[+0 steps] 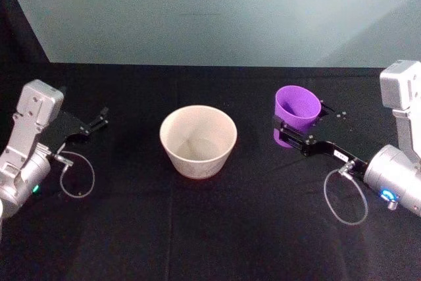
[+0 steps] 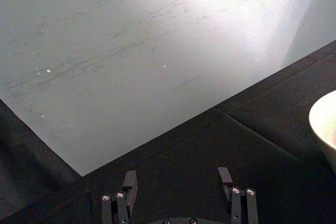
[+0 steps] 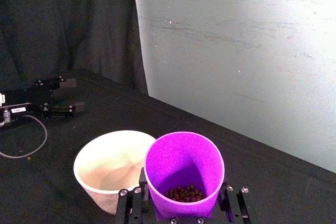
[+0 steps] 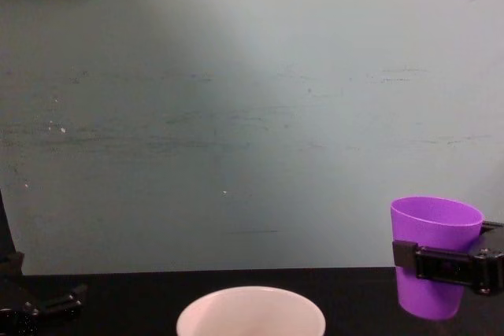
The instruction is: Pick up the cup and pour the mung beans from the cup into the bowl.
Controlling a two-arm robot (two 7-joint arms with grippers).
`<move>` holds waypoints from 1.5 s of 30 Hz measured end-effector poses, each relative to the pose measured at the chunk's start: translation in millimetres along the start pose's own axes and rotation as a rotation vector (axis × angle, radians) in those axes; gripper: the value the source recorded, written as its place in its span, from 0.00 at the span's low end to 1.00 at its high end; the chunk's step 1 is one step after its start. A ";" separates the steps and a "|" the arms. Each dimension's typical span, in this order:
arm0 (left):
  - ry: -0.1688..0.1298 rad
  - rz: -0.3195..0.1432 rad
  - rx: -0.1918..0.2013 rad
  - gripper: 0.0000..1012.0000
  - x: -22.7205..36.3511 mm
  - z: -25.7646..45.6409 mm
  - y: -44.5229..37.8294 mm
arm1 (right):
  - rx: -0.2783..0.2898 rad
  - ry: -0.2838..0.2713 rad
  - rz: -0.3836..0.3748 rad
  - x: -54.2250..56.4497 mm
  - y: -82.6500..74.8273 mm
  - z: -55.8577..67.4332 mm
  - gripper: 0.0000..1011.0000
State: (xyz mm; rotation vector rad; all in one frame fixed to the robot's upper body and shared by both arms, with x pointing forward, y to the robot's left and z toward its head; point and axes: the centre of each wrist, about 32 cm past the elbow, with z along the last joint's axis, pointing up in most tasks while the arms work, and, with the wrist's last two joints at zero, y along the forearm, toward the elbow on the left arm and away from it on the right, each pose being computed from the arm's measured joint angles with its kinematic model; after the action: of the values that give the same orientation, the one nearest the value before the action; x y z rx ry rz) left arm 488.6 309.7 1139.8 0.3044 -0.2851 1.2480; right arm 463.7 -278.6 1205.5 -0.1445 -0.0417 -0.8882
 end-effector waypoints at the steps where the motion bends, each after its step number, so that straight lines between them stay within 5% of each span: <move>1: 0.000 0.000 0.000 0.99 0.0 0.0 0.0 | 0.000 0.000 0.000 0.0 0.0 0.0 0.71; 45: 0.000 0.000 0.000 0.99 0.0 0.0 0.0 | -0.007 -0.021 0.002 -1.0 1.0 1.0 0.71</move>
State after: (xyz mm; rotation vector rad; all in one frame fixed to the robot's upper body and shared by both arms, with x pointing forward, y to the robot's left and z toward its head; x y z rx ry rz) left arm 488.6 309.7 1139.8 0.3045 -0.2851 1.2479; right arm 463.8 -277.1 1206.3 -0.1604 -0.0581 -0.8846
